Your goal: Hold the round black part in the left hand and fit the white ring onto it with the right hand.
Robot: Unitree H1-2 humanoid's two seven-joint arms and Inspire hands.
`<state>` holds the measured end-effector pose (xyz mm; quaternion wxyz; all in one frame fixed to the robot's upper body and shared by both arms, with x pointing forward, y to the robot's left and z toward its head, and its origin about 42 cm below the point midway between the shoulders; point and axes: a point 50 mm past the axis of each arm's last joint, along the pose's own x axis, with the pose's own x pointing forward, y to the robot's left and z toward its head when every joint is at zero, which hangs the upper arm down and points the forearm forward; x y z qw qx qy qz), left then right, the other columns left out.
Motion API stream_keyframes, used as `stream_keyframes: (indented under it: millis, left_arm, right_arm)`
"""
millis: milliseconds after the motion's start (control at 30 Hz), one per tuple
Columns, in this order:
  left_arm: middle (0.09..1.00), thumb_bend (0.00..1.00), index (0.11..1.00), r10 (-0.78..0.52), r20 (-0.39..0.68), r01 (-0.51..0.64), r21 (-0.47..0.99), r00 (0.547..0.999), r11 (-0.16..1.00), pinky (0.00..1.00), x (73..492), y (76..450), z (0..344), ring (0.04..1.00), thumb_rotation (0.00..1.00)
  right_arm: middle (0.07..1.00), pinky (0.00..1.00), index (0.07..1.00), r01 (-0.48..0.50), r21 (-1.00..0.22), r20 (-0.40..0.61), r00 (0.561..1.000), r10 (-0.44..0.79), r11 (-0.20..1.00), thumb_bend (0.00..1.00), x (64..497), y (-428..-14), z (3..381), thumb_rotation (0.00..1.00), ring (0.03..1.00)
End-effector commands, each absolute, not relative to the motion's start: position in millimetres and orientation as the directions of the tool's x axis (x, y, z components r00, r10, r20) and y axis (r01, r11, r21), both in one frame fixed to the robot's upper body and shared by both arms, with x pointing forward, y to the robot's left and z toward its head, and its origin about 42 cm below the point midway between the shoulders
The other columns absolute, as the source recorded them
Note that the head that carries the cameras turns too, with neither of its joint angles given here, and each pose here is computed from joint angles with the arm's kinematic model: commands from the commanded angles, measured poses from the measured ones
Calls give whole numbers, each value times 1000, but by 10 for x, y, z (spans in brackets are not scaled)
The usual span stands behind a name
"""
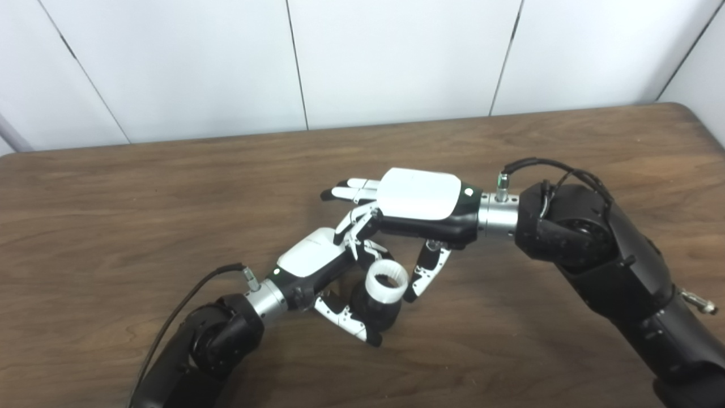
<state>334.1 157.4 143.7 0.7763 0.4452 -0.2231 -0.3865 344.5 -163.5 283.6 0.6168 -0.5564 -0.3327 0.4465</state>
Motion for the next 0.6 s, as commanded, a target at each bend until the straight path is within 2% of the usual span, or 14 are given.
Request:
stream_keyframes:
  millis: [0,233,400,567]
  left_arm:
    - [772,524,481,-803,58,359,873,594,329,1000,3379,1565,1601,974,63]
    - [773,524,481,-803,49,362,875,594,321,1000,3373,1551,1612,980,63]
    - [774,524,480,-805,58,360,874,590,327,1000,3371,1557,1604,1000,63]
    - [775,524,481,-803,48,360,877,593,318,1000,3374,1556,1609,1000,63]
  right_arm:
    - [766,1000,481,-98,-995,-16,357,934,21,525,3472,-1596,3033,139,1000]
    - [791,1000,482,-90,-996,-25,358,933,8,525,3481,-1587,3023,139,1000]
    - [846,1000,482,-81,-997,-37,371,928,-7,525,3463,-1590,3019,141,1000]
    - [893,1000,482,-99,-995,-57,365,929,-22,525,3446,-1579,2996,142,1000]
